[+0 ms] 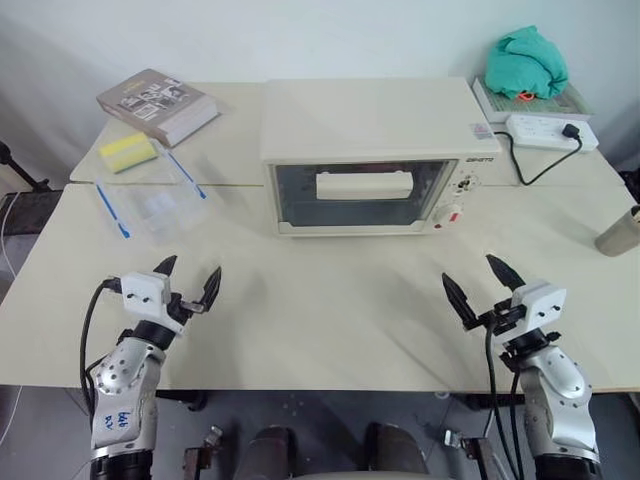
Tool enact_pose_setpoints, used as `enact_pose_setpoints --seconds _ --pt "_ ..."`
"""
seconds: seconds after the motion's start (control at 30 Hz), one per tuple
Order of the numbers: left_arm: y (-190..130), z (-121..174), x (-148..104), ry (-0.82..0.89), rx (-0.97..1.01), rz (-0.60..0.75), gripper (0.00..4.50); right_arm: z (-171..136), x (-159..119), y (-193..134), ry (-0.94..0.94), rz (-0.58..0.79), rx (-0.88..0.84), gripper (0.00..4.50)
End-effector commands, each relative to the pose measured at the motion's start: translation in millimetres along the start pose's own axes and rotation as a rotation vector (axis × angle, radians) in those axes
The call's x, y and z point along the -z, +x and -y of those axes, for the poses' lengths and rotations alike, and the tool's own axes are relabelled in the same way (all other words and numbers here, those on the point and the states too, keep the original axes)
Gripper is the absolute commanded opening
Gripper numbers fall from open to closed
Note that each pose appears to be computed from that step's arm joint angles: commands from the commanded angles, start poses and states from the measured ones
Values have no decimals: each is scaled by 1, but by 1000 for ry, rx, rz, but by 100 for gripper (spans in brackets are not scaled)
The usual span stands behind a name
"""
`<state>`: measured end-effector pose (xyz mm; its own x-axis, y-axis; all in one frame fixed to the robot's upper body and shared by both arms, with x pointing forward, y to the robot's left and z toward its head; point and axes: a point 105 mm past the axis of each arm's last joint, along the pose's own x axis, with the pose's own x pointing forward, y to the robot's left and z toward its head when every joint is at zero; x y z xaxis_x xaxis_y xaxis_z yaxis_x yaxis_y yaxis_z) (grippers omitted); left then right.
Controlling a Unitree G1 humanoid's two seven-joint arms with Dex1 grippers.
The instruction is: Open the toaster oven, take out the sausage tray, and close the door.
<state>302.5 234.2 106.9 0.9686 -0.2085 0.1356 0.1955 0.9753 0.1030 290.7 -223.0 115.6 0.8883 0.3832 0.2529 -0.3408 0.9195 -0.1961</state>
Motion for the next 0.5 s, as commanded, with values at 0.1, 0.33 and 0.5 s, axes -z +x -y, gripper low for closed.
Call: enact_pose_setpoints --seconds 0.1,0.33,0.5 --pt "-8 2 -30 9 134 98 448 -17 -25 11 27 52 -205 450" --pt "-40 13 -76 -203 654 43 448 -34 -64 50 133 12 -507 450" --pt "-36 14 -87 -144 733 2 448 -31 -71 75 150 -3 -548 450"
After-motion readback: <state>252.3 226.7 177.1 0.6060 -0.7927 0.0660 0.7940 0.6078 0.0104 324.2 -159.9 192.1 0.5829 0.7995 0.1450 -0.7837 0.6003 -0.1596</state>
